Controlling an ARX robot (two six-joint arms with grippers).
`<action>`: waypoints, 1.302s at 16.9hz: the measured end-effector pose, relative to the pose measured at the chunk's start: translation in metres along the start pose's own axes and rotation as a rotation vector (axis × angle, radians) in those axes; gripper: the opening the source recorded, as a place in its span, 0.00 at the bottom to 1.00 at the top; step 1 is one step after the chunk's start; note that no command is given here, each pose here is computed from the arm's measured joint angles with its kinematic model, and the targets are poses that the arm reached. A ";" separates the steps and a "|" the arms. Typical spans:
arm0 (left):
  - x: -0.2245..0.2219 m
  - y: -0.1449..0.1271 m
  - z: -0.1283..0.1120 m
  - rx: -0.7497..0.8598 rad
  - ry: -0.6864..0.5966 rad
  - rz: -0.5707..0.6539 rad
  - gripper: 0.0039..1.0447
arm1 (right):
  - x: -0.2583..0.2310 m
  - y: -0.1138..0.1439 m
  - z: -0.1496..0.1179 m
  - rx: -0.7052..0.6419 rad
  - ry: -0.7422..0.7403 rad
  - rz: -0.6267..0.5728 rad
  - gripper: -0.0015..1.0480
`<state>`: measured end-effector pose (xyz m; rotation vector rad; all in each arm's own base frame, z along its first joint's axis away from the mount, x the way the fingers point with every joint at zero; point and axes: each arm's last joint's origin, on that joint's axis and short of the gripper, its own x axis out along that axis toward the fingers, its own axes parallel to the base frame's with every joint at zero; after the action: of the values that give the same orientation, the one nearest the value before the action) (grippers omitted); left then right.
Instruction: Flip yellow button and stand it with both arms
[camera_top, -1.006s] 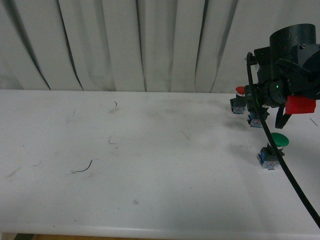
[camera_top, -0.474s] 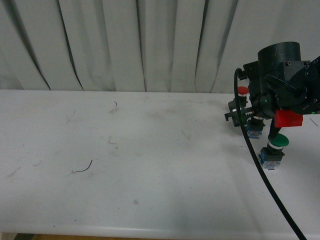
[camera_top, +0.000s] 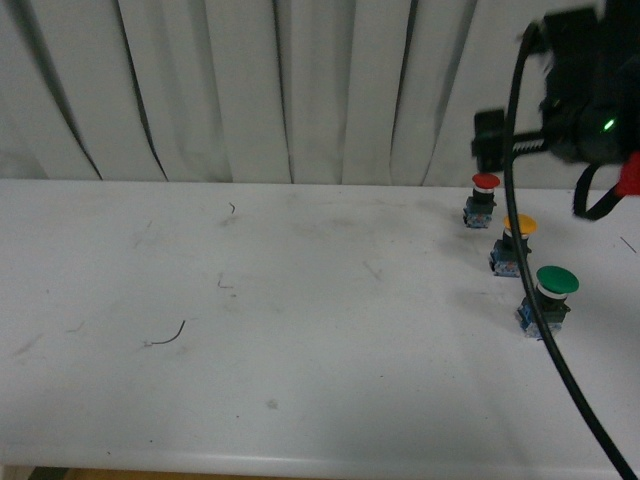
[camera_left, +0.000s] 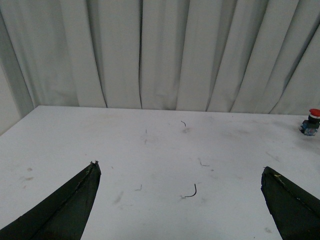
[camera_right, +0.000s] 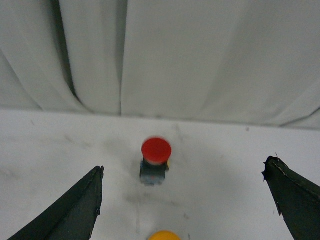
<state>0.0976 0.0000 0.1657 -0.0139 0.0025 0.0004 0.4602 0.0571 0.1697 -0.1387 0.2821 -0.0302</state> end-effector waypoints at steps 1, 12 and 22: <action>0.000 0.000 0.000 0.000 0.000 0.000 0.94 | -0.028 -0.009 0.020 0.043 -0.076 0.033 0.94; 0.000 0.000 0.000 0.000 0.000 0.000 0.94 | -0.334 -0.068 -0.047 0.146 -0.296 0.030 0.12; 0.000 0.000 0.000 0.000 0.000 0.000 0.94 | -0.336 -0.062 -0.091 0.142 -0.275 0.031 0.02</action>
<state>0.0976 0.0000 0.1657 -0.0139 0.0025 0.0004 0.1118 0.0000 0.1848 0.0032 0.0071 0.0000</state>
